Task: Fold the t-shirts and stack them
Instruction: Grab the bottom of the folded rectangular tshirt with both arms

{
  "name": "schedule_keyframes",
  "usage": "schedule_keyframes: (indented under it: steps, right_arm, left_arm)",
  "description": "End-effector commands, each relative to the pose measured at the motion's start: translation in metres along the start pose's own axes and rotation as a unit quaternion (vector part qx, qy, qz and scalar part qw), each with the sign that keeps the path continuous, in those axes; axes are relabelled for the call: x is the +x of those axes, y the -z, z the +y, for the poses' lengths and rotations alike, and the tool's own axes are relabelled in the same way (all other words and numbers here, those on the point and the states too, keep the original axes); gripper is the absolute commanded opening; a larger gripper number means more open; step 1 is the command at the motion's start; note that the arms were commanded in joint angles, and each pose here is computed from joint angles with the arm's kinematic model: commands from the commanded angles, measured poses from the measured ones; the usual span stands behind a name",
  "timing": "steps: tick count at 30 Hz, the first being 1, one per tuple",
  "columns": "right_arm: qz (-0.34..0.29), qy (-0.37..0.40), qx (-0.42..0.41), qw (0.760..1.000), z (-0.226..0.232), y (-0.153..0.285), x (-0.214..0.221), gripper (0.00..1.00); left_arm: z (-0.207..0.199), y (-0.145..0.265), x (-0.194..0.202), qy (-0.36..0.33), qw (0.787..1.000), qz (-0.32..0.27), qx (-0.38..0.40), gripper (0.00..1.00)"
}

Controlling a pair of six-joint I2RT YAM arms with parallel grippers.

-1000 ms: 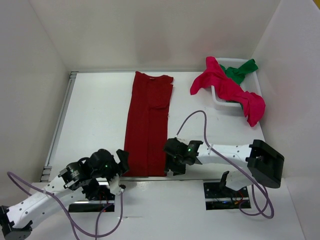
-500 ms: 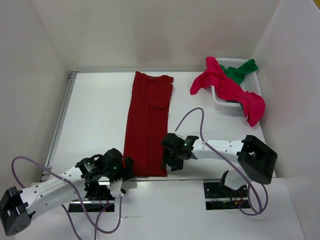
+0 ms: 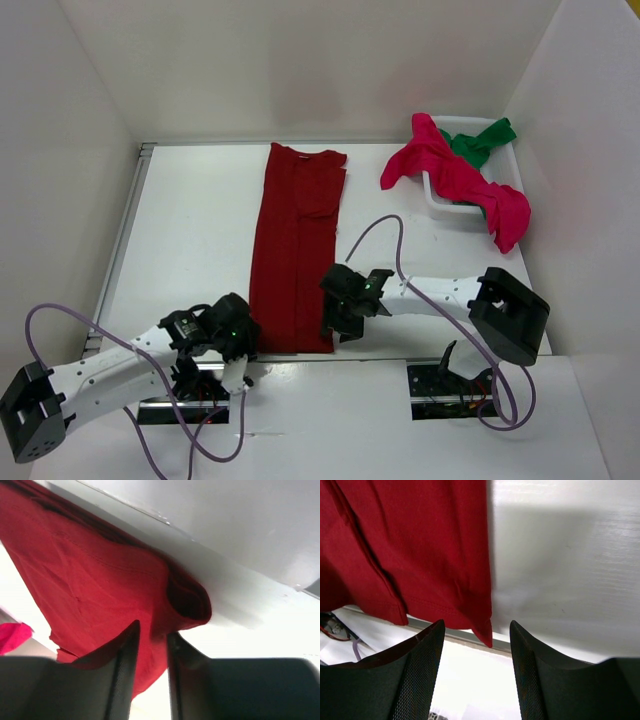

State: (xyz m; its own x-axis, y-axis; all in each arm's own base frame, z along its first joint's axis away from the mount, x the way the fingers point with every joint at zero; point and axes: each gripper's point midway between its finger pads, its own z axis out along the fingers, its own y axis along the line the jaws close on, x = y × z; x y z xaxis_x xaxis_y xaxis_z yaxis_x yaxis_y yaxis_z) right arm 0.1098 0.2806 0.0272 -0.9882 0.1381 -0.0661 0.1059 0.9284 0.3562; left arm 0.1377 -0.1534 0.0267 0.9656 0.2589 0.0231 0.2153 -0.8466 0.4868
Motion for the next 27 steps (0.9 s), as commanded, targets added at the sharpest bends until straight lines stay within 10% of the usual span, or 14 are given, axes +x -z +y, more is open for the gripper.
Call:
schedule_keyframes:
  steps: [1, 3, 11, 17, 27]
  right_arm:
    - [0.005, 0.005, -0.020, 1.000, 0.011, -0.001, -0.002, 0.60]
    - [0.011, 0.005, -0.022, 1.000, 0.012, -0.001, 0.000, 0.60]
    - [0.051, 0.027, -0.018, 0.998, 0.000, -0.007, 0.016, 0.56]
    - [0.064, 0.035, -0.014, 0.997, 0.000, -0.015, 0.018, 0.00]
    - [0.042, 0.062, -0.049, 0.996, 0.027, 0.029, 0.003, 0.00]
  left_arm:
    - [0.010, 0.005, -0.008, -0.027, 0.999, -0.020, -0.011, 0.20]
    - [0.012, 0.008, -0.008, -0.030, 0.999, -0.015, -0.023, 0.00]
    - [0.017, 0.025, -0.010, -0.058, 0.994, 0.020, -0.095, 0.00]
    - [0.014, 0.038, -0.045, -0.060, 0.992, -0.059, -0.090, 0.00]
    - [0.017, 0.047, -0.020, -0.014, 0.993, 0.010, -0.115, 0.00]
